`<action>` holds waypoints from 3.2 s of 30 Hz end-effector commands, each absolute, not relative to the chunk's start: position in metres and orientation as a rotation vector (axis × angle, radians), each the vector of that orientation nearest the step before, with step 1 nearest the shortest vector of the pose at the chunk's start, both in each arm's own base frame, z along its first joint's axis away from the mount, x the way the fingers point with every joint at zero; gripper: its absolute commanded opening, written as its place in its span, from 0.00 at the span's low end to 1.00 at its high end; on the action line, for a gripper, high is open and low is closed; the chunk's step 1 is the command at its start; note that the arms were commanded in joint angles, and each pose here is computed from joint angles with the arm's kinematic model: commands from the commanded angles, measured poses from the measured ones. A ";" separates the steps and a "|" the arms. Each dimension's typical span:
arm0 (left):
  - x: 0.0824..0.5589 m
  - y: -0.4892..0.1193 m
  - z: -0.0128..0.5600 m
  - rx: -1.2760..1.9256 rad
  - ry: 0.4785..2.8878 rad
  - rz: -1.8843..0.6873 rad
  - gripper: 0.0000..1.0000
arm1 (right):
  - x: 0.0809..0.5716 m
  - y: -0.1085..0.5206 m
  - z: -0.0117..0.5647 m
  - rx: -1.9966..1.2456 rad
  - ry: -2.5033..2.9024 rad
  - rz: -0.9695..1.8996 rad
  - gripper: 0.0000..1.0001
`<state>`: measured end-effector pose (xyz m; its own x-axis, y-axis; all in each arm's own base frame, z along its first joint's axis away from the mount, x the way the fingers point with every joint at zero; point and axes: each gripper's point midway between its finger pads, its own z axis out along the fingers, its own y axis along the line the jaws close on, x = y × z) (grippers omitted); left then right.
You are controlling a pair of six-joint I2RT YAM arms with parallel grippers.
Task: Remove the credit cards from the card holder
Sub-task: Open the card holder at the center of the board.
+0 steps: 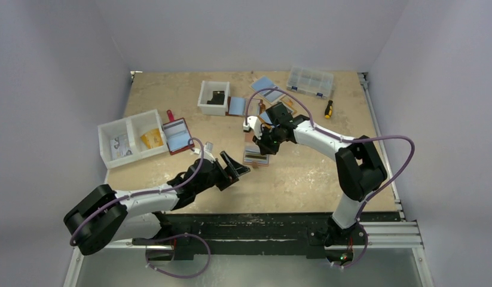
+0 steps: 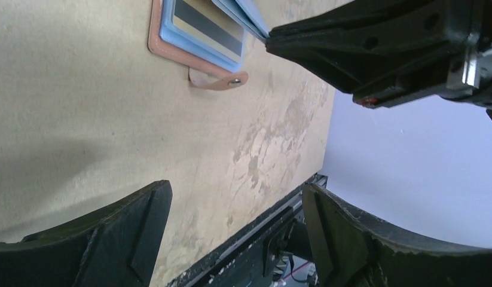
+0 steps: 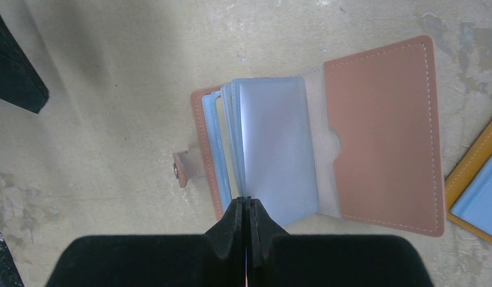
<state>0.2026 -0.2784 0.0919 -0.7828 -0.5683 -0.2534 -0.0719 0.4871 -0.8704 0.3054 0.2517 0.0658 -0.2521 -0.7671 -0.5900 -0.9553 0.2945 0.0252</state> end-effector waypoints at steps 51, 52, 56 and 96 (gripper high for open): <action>0.288 -0.278 0.056 -0.873 2.418 -0.585 0.65 | 0.354 0.233 0.077 -1.020 2.290 0.468 0.28; 0.289 -0.280 0.055 -0.885 2.426 -0.588 0.64 | 0.354 0.233 0.076 -1.021 2.289 0.470 0.28; 0.290 -0.290 0.048 -0.908 2.467 -0.600 0.63 | 0.353 0.234 0.076 -1.021 2.291 0.476 0.28; 0.214 -0.278 0.105 0.095 2.480 -0.868 0.00 | 0.247 0.270 0.127 -1.342 1.990 0.995 0.64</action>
